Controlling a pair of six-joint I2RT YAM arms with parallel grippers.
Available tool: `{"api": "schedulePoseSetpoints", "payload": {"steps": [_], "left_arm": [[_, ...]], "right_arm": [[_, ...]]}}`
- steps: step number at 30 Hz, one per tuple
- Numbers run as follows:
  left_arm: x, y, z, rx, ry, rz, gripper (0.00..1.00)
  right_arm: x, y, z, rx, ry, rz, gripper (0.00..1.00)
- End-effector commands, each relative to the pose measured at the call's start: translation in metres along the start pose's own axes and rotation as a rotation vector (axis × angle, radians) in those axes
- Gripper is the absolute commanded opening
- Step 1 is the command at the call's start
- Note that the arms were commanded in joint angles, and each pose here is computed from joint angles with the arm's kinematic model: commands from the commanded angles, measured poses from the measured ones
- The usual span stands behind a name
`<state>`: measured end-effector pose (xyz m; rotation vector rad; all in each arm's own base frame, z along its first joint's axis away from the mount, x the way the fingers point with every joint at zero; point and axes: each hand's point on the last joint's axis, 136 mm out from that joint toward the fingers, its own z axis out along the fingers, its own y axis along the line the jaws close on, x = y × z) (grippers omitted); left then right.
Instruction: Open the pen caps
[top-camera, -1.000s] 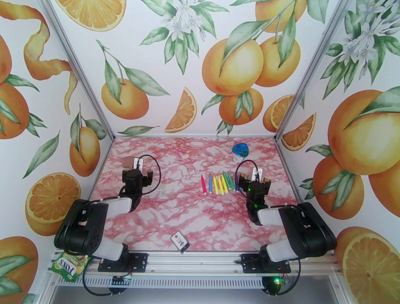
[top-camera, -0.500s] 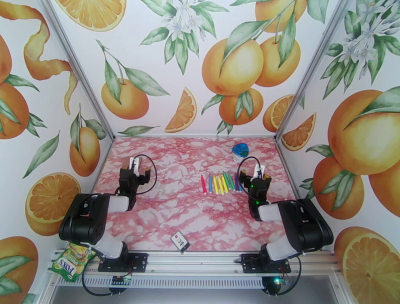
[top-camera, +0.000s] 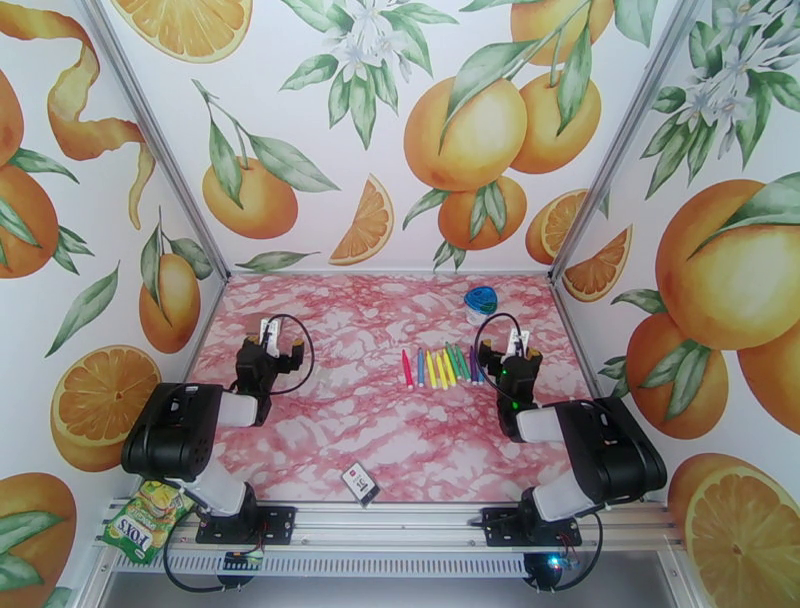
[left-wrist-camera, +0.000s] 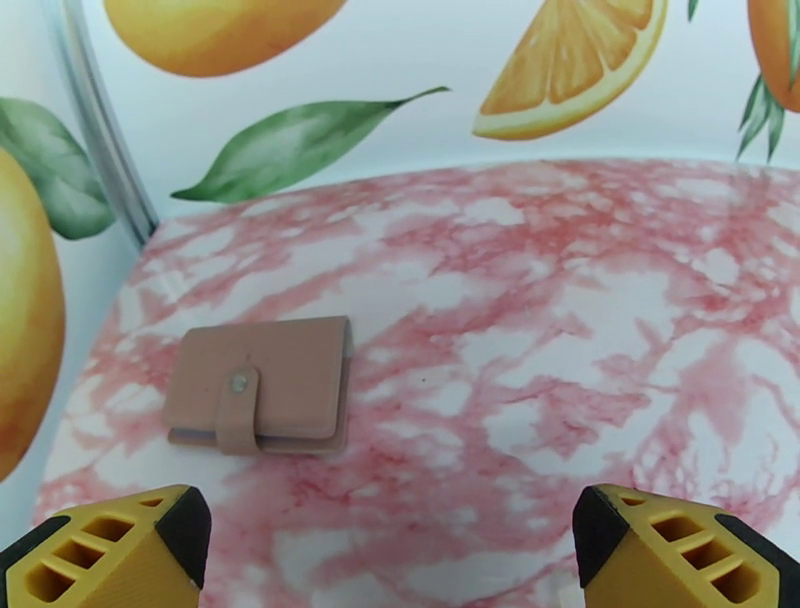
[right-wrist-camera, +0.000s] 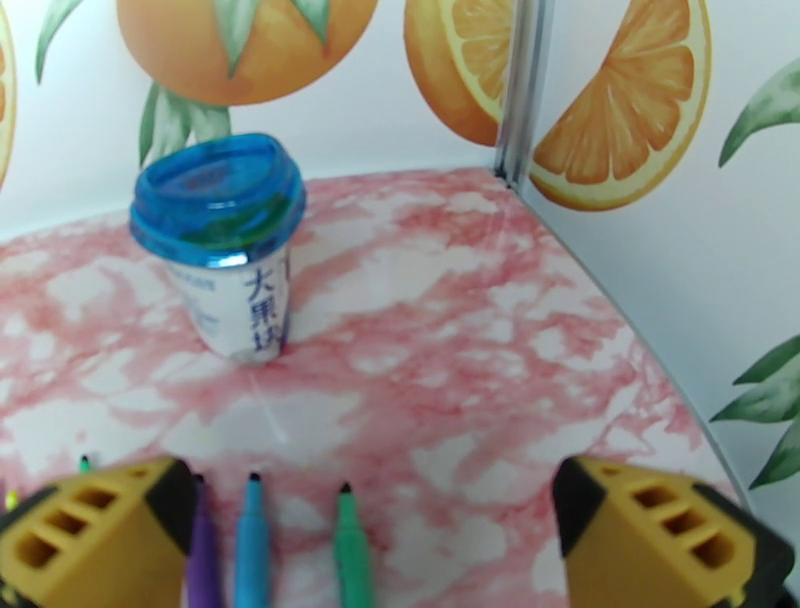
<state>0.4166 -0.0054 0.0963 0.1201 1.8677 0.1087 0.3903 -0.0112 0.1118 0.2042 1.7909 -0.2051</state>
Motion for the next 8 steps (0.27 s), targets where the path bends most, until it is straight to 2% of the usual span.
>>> {"api": "schedulePoseSetpoints", "payload": {"steps": [1,8], "left_arm": [[-0.0067,0.0006,-0.0008,0.008,-0.032,-0.015,1.0],[-0.0063,0.0009,-0.001,0.004,-0.03,-0.014,1.0]], "right_arm": [[-0.0072,0.0037,0.0021,-0.02,-0.018,0.023,1.0],[-0.0069,0.0043,0.0029,-0.041,-0.013,0.028,1.0]]}}
